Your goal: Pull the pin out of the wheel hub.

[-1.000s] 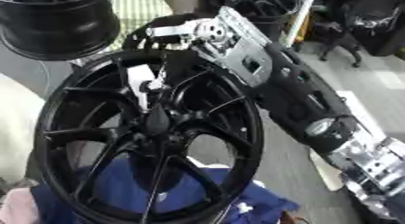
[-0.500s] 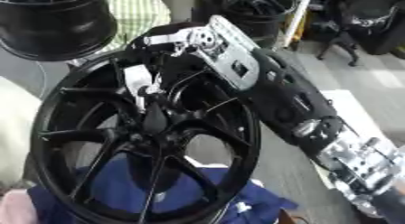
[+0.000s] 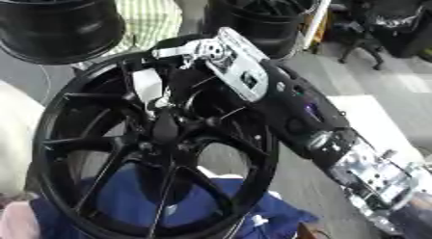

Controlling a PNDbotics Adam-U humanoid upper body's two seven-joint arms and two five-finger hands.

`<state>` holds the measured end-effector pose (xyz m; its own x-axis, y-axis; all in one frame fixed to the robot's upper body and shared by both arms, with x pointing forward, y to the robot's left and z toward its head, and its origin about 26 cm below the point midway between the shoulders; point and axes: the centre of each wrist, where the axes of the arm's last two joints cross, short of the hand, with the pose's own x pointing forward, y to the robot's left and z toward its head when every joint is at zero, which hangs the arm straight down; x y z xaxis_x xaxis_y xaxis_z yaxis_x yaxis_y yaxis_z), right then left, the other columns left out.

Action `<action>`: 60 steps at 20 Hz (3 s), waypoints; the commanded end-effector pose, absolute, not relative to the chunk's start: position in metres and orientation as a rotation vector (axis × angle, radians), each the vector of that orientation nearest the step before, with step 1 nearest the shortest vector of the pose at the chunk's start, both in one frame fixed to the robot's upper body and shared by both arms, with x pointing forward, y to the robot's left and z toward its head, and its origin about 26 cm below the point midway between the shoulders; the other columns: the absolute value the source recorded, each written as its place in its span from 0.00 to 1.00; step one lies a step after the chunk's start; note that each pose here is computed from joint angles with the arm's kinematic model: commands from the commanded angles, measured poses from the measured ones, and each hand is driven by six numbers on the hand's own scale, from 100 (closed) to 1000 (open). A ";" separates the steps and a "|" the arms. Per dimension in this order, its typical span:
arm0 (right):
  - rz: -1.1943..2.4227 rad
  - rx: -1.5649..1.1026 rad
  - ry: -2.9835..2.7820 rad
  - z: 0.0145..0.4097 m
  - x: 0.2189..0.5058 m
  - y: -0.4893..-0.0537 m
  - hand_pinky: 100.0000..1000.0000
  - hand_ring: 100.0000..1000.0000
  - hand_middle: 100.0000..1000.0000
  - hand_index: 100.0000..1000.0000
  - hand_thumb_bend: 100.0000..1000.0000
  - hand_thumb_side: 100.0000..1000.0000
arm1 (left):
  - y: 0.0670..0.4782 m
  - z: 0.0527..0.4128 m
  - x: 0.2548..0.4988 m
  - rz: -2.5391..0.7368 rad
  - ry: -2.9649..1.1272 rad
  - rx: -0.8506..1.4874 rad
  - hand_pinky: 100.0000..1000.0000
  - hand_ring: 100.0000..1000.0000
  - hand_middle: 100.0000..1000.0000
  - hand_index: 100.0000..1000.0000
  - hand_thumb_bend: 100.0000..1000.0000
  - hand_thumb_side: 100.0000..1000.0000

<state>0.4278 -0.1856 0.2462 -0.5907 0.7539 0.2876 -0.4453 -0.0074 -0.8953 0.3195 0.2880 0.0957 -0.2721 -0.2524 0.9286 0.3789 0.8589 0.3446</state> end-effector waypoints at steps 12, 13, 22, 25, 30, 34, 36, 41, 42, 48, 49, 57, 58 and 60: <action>1.663 -0.395 -1.485 0.260 0.427 -0.191 0.64 0.70 0.53 0.65 0.05 0.17 | 0.284 0.107 0.321 -0.635 -1.777 -0.097 0.51 0.56 0.54 0.77 0.00 0.64; 1.656 -0.401 -1.496 0.261 0.427 -0.191 0.63 0.69 0.52 0.63 0.03 0.16 | 0.284 0.107 0.321 -0.636 -1.777 -0.097 0.51 0.56 0.54 0.77 0.00 0.64; 1.605 -0.495 -1.612 0.292 0.416 -0.197 0.58 0.63 0.44 0.56 0.02 0.16 | 0.284 0.106 0.321 -0.638 -1.770 -0.102 0.51 0.56 0.54 0.77 0.00 0.64; 1.580 -0.528 -1.657 0.309 0.407 -0.206 0.56 0.62 0.43 0.55 0.01 0.18 | 0.285 0.104 0.319 -0.634 -1.762 -0.097 0.51 0.56 0.54 0.77 0.00 0.64; 1.489 -0.611 -1.748 0.341 0.385 -0.235 0.53 0.60 0.42 0.55 0.03 0.17 | 0.290 0.101 0.317 -0.625 -1.740 -0.080 0.51 0.56 0.54 0.77 0.00 0.64; 1.371 -0.753 -1.756 0.353 0.356 -0.285 0.54 0.60 0.43 0.55 0.05 0.16 | 0.299 0.097 0.313 -0.594 -1.725 -0.042 0.51 0.56 0.54 0.77 0.00 0.64; 1.286 -0.836 -1.743 0.350 0.339 -0.315 0.52 0.59 0.43 0.55 0.06 0.16 | 0.304 0.096 0.310 -0.577 -1.719 -0.023 0.51 0.56 0.54 0.77 0.00 0.64; 0.957 -1.005 -1.719 0.300 0.305 -0.374 0.42 0.54 0.43 0.54 0.11 0.10 | 0.310 0.097 0.308 -0.540 -1.725 0.009 0.51 0.56 0.54 0.77 0.00 0.64; 0.859 -1.029 -1.710 0.279 0.300 -0.384 0.42 0.54 0.45 0.56 0.14 0.09 | 0.311 0.097 0.308 -0.533 -1.729 0.014 0.51 0.56 0.54 0.77 0.00 0.64; 0.496 -1.125 -1.356 0.137 0.269 -0.423 0.56 0.73 0.89 0.92 0.39 0.25 | 0.316 0.098 0.306 -0.507 -1.736 0.042 0.51 0.56 0.54 0.77 0.00 0.64; 0.451 -1.146 -1.311 0.122 0.266 -0.424 0.53 0.71 0.90 0.92 0.41 0.27 | 0.317 0.097 0.306 -0.503 -1.737 0.044 0.51 0.56 0.54 0.77 0.00 0.64; -0.032 -1.210 -1.330 0.041 0.245 -0.402 0.41 0.63 0.85 0.86 0.41 0.30 | 0.322 0.094 0.305 -0.476 -1.749 0.063 0.51 0.56 0.54 0.77 0.00 0.63; -0.077 -1.200 -1.349 0.036 0.244 -0.396 0.38 0.59 0.79 0.84 0.37 0.27 | 0.321 0.094 0.305 -0.476 -1.748 0.061 0.51 0.56 0.54 0.77 0.00 0.63; -0.163 -1.173 -1.397 0.029 0.244 -0.384 0.35 0.55 0.74 0.81 0.31 0.20 | 0.321 0.093 0.305 -0.477 -1.748 0.059 0.51 0.56 0.54 0.77 0.00 0.63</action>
